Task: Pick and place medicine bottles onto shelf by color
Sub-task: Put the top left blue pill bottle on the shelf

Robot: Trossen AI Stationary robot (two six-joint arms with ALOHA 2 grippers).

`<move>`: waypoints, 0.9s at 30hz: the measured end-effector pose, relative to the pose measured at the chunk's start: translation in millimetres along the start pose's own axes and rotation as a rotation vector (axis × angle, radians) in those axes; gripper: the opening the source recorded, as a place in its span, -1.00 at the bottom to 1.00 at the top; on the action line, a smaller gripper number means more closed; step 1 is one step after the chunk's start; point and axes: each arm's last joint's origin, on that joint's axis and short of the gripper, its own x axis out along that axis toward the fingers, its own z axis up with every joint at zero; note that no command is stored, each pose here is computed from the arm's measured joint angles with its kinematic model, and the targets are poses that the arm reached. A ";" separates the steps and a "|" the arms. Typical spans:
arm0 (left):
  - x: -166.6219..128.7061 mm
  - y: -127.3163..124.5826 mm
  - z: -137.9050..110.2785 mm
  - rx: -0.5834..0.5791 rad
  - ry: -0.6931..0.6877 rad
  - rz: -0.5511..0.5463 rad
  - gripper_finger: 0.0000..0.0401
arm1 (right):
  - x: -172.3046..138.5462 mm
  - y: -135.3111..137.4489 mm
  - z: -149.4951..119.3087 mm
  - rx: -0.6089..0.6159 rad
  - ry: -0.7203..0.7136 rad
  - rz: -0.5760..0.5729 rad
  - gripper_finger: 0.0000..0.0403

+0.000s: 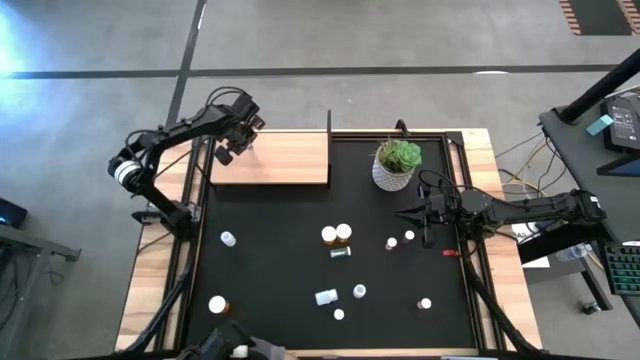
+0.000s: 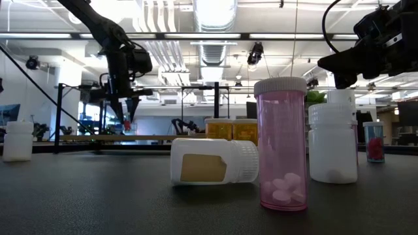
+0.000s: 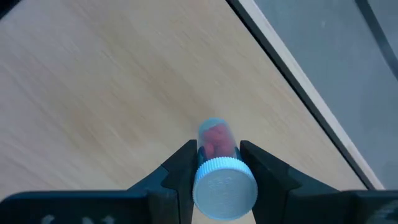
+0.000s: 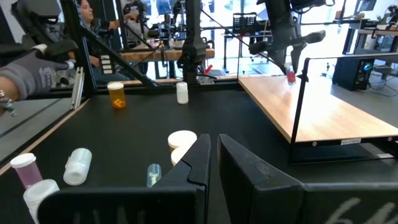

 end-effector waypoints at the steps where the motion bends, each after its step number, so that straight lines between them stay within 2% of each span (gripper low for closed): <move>1: 0.2 0.1 1.2 -0.002 -0.001 0.001 -0.51 | 0.0 0.0 0.1 0.000 0.000 0.000 -0.89; 10: -3.4 -5.0 12.4 -0.031 -0.019 -0.021 -0.57 | 0.0 0.0 0.0 0.000 0.000 0.000 -0.89; 15: -4.4 -15.1 15.0 -0.012 -0.016 0.007 -0.58 | 0.0 0.0 0.0 0.000 0.000 0.000 -0.89; 27: 7.6 -34.4 25.5 0.020 0.003 0.170 -0.57 | 0.0 0.0 0.1 0.000 -0.001 0.000 -0.89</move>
